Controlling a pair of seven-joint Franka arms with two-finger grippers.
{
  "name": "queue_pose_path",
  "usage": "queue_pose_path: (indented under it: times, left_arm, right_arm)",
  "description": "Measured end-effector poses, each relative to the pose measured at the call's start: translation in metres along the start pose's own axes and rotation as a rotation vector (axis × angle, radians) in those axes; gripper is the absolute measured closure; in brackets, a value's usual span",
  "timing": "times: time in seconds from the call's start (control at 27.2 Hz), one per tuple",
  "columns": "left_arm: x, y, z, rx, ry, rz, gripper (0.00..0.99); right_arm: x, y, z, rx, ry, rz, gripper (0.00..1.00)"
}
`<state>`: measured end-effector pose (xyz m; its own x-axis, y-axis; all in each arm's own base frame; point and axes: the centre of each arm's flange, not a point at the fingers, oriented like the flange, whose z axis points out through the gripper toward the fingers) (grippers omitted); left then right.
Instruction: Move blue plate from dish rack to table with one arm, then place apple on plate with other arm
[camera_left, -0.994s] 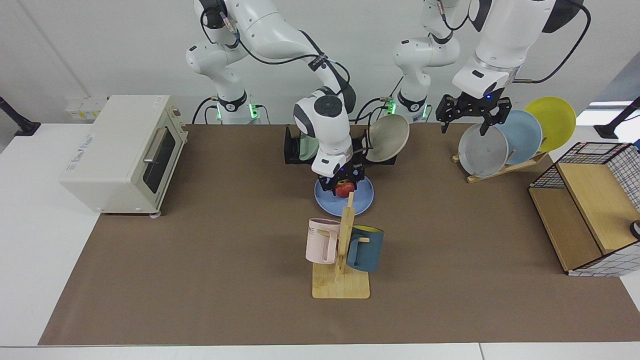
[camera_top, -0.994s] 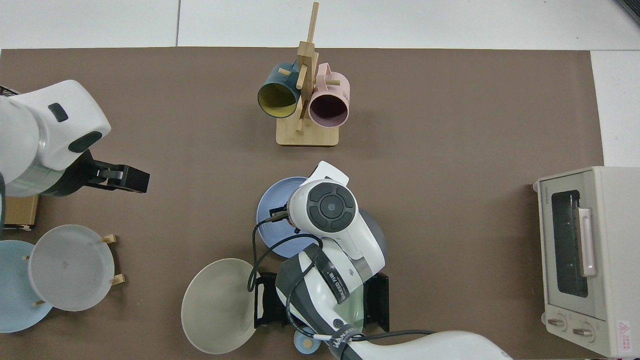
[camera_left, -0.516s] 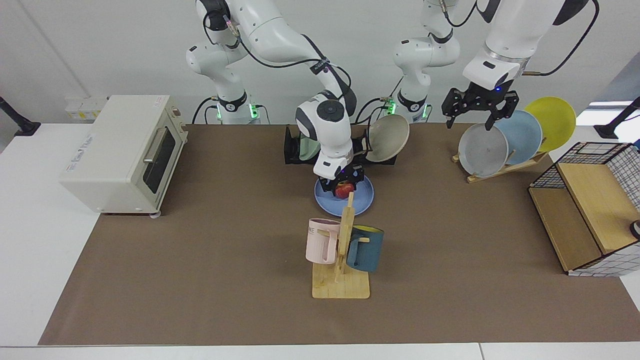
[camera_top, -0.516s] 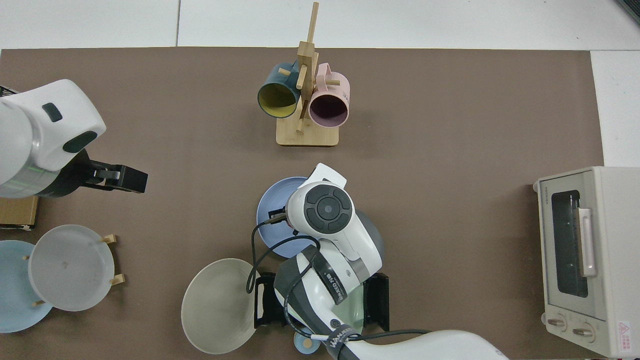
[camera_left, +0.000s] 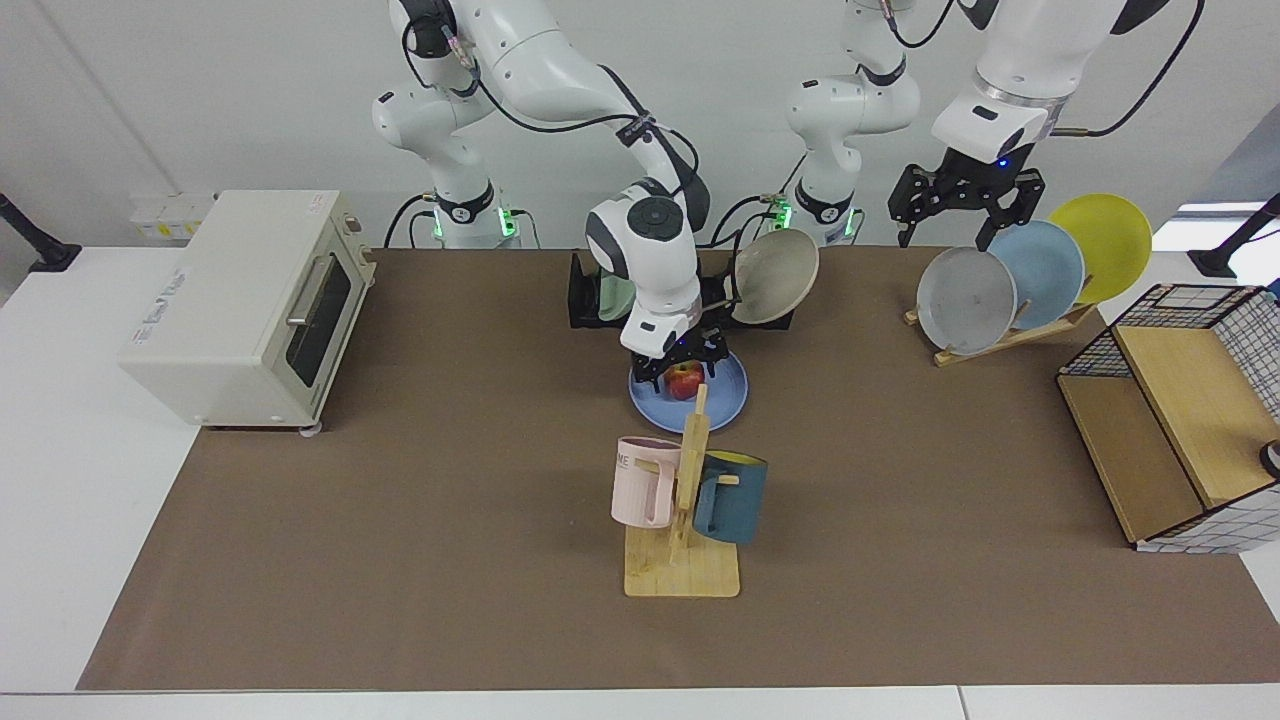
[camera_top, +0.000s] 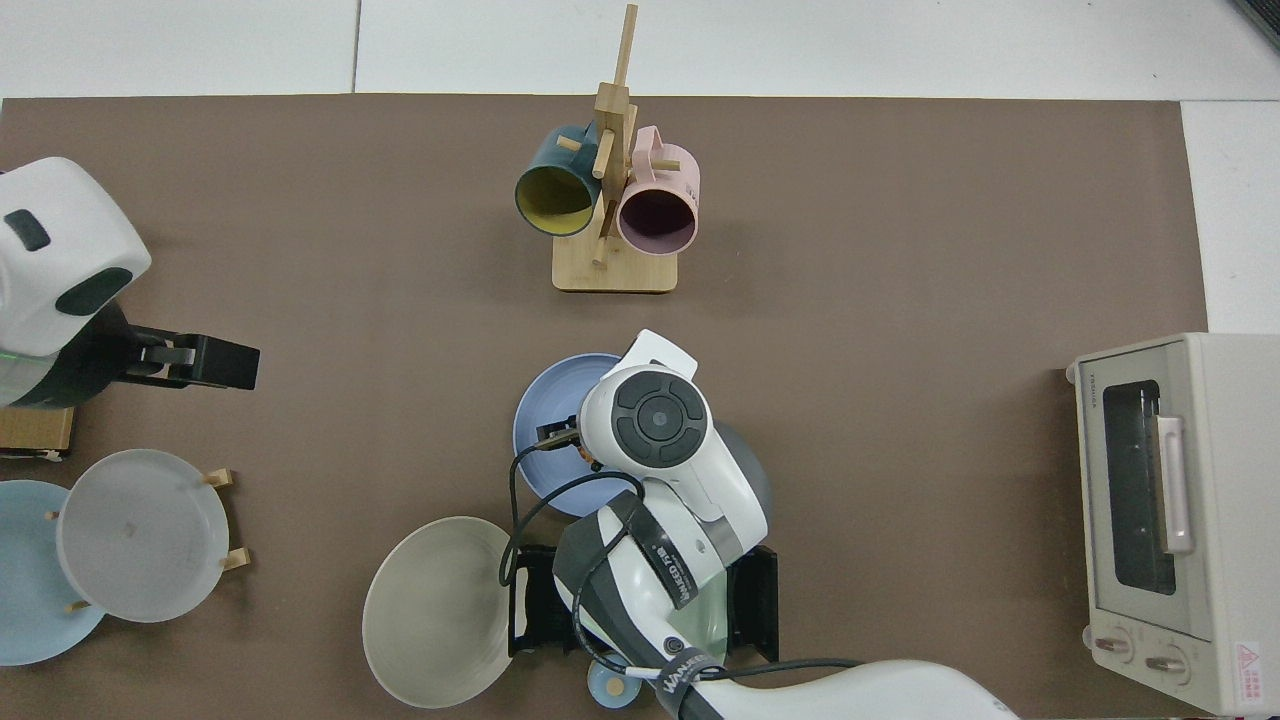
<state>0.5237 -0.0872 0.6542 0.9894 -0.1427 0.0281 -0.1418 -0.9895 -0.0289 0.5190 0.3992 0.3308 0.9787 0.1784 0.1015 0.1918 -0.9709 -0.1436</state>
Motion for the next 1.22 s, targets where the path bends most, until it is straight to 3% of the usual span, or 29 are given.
queue_pose_path:
  times: [0.33,0.63,0.92,1.22]
  left_arm:
    - [-0.001,0.000,-0.002,0.001,0.004,0.000,0.000]
    - [-0.002,0.000,-0.003,0.001,0.005,0.000,0.000]
    - [-0.002,0.000,-0.003,0.001,0.005,-0.001,0.000]
    - [-0.004,0.000,-0.007,0.002,0.012,-0.001,0.000]
  right_arm:
    - [0.041,0.098,-0.098,-0.002,0.062,0.119,0.00]
    - [0.056,0.196,-0.150,-0.084,0.077,0.057,0.00]
    - [0.045,0.274,-0.193,-0.111,0.012,0.025,0.00]
    - [0.016,0.314,-0.248,-0.115,-0.041,0.045,0.00]
